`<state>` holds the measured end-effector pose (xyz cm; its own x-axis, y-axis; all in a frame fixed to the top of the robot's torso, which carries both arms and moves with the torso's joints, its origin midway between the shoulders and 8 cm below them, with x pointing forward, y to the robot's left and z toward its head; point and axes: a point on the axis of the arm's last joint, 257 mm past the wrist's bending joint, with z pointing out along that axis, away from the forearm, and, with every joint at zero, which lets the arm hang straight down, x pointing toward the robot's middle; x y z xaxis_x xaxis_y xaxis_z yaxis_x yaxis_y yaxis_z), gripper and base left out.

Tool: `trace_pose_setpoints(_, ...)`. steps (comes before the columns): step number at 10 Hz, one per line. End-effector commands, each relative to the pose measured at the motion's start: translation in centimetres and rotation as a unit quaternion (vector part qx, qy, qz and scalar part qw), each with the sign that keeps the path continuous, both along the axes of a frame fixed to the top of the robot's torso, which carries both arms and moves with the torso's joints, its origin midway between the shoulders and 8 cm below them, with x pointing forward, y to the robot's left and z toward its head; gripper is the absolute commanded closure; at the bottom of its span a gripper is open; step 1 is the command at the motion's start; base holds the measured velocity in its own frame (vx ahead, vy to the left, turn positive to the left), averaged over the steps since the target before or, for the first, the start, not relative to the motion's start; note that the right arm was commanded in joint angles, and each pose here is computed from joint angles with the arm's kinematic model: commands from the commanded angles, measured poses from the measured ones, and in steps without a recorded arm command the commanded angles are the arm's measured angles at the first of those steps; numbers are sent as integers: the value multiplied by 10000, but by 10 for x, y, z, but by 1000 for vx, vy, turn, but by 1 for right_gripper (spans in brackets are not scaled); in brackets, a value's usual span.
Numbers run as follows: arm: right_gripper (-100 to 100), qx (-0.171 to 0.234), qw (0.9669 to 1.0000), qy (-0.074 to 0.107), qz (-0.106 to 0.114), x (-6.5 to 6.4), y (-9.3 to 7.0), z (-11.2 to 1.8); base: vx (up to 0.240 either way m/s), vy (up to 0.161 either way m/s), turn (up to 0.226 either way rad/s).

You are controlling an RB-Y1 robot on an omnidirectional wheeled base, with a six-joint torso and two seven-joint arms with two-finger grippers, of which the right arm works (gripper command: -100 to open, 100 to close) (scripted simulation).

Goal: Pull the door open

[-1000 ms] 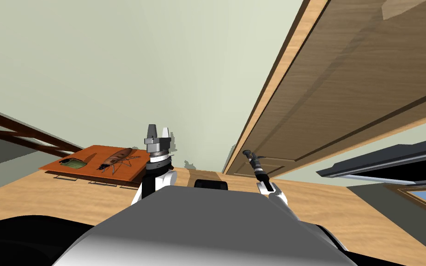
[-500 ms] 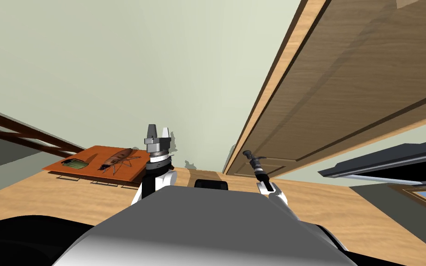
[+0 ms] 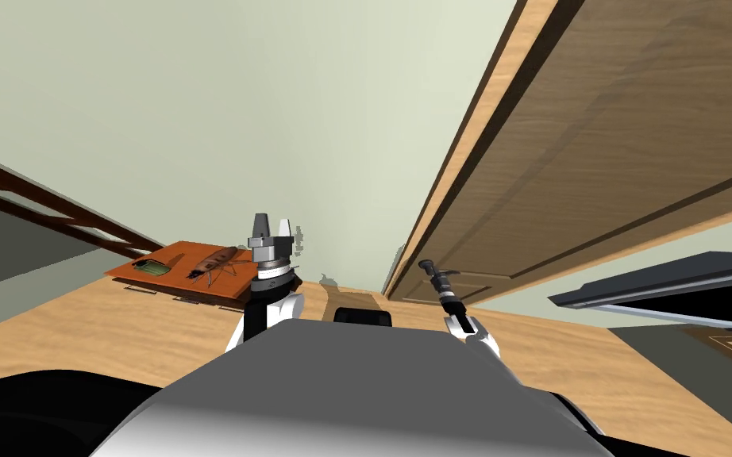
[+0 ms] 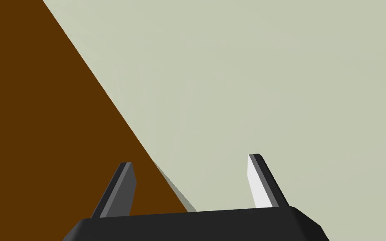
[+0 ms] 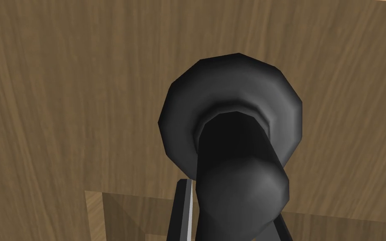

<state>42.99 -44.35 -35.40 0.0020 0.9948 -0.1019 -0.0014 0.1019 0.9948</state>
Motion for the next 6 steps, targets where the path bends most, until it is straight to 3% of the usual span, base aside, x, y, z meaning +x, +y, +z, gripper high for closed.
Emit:
trace_pose_setpoints(1,100,-3,10000,12,92,-9,-2,-2,-166,-60,129)
trace_pose_setpoints(6,100,-2,9992,6,399,-38,-6,-1,-200,-82,138)
